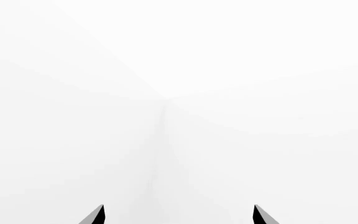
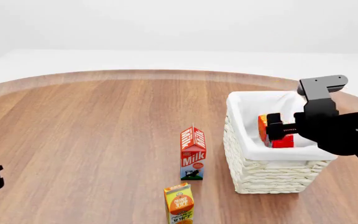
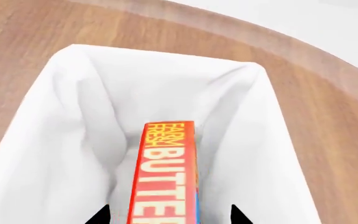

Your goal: Pick up the cream cheese box and the butter, and put them in the basket.

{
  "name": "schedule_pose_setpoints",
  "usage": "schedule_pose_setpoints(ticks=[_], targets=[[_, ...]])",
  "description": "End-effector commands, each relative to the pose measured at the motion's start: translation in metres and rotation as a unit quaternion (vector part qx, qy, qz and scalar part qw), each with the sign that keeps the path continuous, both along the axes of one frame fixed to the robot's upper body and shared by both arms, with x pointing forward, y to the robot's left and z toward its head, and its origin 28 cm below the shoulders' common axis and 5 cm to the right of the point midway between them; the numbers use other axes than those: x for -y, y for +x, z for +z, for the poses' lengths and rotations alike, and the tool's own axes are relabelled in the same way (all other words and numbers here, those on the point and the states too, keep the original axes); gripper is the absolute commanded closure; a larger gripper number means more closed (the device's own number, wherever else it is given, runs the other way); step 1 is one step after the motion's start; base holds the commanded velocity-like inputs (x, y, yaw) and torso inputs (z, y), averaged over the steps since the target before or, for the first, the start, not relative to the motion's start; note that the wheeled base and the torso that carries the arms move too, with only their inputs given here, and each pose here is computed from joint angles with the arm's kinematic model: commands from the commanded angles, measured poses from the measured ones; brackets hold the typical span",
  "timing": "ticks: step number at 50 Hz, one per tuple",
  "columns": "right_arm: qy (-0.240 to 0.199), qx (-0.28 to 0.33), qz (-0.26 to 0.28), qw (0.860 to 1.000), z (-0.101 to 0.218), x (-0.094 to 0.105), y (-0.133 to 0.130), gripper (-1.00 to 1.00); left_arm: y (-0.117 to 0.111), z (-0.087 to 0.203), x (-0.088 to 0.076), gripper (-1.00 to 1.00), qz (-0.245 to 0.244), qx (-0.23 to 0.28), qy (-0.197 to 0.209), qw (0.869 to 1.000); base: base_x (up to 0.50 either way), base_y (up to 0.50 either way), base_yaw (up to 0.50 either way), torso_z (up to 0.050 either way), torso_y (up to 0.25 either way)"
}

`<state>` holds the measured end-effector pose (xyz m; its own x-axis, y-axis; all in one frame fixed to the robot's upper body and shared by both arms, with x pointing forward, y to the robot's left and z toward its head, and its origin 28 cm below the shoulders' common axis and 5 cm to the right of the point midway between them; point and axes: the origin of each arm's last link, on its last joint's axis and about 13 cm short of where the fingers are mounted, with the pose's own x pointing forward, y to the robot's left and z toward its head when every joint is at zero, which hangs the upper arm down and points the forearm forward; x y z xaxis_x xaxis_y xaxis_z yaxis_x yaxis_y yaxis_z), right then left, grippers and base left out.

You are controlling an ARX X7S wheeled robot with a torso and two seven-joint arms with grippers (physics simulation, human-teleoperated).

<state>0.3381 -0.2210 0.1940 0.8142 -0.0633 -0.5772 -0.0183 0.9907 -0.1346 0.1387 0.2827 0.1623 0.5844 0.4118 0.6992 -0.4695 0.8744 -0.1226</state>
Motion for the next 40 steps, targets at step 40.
schedule_pose_setpoints(ticks=[40], targets=[[-0.033, 0.112, 0.100, 0.988, 0.062, -0.018, -0.089, -1.00, -0.001, 0.000, -0.002, -1.00, 0.000, 0.011, 0.009, 1.000, 0.00, 0.00, 0.00, 0.000, 0.000]])
